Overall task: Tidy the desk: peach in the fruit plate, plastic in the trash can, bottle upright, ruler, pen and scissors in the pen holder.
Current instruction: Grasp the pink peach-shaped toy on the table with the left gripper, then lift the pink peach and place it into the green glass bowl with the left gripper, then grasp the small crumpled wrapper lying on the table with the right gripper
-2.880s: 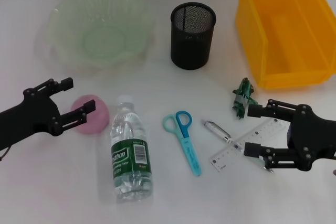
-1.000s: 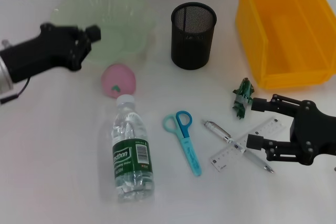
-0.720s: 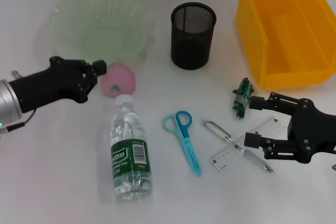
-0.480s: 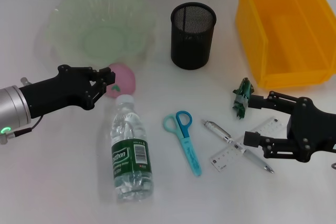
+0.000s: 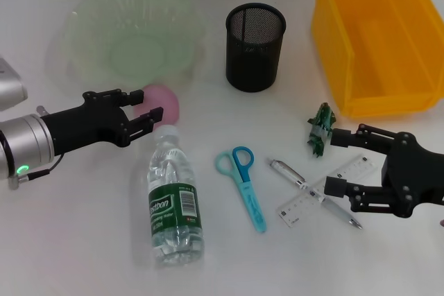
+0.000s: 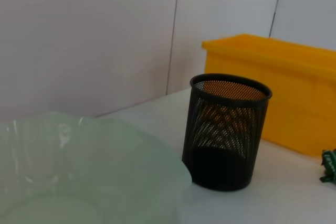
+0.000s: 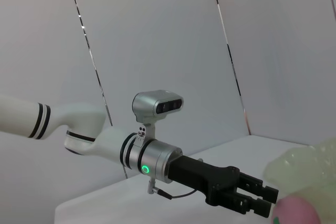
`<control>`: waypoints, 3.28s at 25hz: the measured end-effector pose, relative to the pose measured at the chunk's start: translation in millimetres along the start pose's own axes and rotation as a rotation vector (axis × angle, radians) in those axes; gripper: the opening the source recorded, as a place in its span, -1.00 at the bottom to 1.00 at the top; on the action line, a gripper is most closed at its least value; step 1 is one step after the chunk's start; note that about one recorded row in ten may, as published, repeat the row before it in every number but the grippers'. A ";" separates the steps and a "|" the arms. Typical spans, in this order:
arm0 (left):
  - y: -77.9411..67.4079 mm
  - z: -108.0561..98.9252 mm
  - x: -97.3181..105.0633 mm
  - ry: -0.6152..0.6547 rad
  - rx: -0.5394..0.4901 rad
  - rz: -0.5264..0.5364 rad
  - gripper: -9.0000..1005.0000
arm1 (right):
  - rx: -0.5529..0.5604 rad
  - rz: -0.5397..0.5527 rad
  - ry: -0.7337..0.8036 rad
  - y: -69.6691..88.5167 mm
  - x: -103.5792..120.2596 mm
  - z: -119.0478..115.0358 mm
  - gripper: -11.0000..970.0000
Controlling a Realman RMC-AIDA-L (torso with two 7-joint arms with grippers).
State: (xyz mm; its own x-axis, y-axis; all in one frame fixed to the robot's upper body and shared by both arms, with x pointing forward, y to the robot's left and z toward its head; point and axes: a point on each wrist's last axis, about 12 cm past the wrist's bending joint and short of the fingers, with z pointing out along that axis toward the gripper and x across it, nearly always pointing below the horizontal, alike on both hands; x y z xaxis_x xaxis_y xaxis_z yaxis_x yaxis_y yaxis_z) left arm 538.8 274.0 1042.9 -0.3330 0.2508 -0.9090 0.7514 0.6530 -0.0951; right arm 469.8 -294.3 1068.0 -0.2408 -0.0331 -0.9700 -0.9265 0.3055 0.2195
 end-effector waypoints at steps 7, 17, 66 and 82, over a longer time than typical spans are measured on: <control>3.2 9.8 1.1 0.033 -0.029 -0.003 0.04 | 0.004 0.001 -0.001 0.2 0.4 -0.7 0.73; 9.0 22.6 -1.7 0.067 -0.075 0.005 0.00 | -0.001 0.005 -0.004 0.1 0.5 1.2 0.73; 38.0 41.3 -69.8 -0.184 -0.238 -0.067 -0.76 | -0.005 0.019 -0.015 1.6 2.5 2.8 0.72; 15.7 14.0 -58.0 -0.262 -0.028 -0.020 0.40 | 0.040 0.137 -0.136 -4.8 -28.1 -16.2 0.72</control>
State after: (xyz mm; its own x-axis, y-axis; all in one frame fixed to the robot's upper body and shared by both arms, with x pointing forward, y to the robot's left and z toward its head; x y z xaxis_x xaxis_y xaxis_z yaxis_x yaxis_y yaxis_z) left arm 577.9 259.8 1088.4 -0.1856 0.0460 -0.9815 0.7289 0.6764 -0.1061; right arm 476.4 -310.2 1095.9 -0.3198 0.1388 -0.9373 -0.8750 0.3362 0.3484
